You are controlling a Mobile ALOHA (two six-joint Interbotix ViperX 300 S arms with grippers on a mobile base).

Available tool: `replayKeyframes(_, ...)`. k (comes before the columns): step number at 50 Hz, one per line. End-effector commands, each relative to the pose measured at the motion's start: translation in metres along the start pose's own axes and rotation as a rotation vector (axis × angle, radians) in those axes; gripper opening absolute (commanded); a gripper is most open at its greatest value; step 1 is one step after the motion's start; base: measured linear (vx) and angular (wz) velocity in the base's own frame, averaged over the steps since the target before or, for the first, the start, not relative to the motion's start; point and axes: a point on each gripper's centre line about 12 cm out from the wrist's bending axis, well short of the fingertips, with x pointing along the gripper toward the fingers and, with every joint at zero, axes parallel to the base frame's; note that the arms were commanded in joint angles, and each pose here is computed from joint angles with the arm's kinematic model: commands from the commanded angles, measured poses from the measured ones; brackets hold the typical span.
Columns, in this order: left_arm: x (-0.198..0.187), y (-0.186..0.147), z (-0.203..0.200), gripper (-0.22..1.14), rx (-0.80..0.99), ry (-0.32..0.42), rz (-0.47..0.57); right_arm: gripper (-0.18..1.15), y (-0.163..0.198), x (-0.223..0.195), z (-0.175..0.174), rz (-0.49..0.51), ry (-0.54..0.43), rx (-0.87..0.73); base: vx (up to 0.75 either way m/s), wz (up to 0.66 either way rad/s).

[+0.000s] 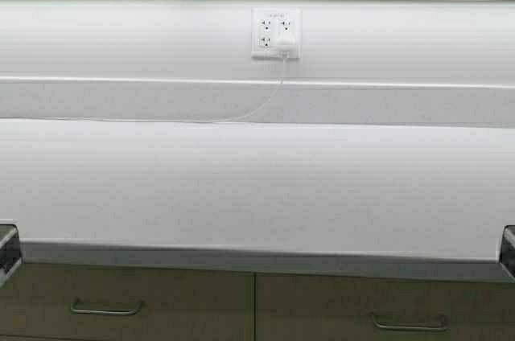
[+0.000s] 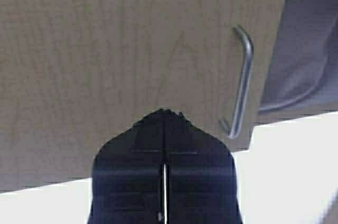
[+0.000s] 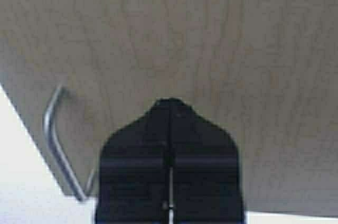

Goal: Open the cabinet, put the pot inside, then close it

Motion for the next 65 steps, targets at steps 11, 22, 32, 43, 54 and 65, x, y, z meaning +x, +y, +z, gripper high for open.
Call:
replayKeyframes(11,-0.009,-0.007,0.003,0.03,-0.007,-0.014,-0.019,0.07,-0.003,-0.046,-0.004,0.004,-0.033,0.002,0.08,0.01)
replayKeyframes(22,-0.01,-0.007,-0.009,0.03,-0.007,0.012,-0.019,0.07,-0.003,-0.046,-0.021,0.003,0.006,-0.001,0.05,0.01)
replayKeyframes(32,-0.006,-0.007,-0.014,0.03,-0.003,0.025,-0.02,0.07,-0.003,-0.045,-0.023,0.003,0.012,0.0,0.04,0.0)
replayKeyframes(43,-0.003,-0.008,-0.017,0.03,-0.005,0.033,-0.022,0.07,-0.003,-0.045,-0.024,0.0,0.016,-0.001,0.02,0.0)
replayKeyframes(54,-0.004,-0.007,-0.019,0.03,-0.007,0.037,-0.02,0.07,-0.004,-0.045,-0.028,-0.001,0.026,-0.002,0.01,0.0)
replayKeyframes(65,-0.004,-0.007,-0.02,0.03,-0.007,0.04,-0.02,0.07,-0.004,-0.045,-0.03,-0.001,0.03,-0.002,0.0,0.0)
